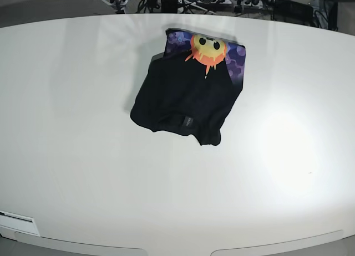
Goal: Fold the T-shirt properly
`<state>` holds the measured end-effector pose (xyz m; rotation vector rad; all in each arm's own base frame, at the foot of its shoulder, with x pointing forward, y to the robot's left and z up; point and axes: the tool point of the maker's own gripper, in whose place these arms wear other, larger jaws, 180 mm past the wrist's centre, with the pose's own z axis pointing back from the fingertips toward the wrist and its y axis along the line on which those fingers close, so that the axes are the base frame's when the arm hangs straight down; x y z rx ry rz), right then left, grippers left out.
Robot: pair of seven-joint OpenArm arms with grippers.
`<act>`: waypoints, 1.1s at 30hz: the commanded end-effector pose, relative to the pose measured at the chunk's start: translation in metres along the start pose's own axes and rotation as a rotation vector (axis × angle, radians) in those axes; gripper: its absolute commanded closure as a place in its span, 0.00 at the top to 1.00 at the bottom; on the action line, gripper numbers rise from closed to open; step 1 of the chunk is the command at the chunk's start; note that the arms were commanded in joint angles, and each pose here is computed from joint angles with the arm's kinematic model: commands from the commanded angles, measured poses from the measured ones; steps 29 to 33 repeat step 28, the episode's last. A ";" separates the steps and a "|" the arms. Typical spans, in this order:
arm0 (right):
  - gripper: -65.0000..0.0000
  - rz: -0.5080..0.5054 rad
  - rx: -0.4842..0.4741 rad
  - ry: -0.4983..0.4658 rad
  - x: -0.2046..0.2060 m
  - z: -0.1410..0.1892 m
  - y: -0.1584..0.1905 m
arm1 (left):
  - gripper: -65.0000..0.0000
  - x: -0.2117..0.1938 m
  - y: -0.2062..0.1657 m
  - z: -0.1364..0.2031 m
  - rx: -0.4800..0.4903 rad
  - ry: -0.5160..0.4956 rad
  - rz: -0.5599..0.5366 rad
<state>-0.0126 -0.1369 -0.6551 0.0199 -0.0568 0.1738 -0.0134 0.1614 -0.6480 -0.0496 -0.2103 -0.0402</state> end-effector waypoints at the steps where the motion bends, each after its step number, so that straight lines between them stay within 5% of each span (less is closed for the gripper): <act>1: 0.00 -0.004 0.002 0.031 -0.010 0.000 0.000 | 0.00 -0.004 0.010 0.002 0.029 0.003 -0.021; 8: 0.00 -0.025 0.028 0.194 -0.055 0.002 0.007 | 0.00 -0.043 0.019 0.007 0.054 0.132 -0.080; 33: 0.00 -0.010 0.076 0.120 -0.028 0.000 0.005 | 0.00 -0.038 0.020 0.006 0.046 0.104 -0.071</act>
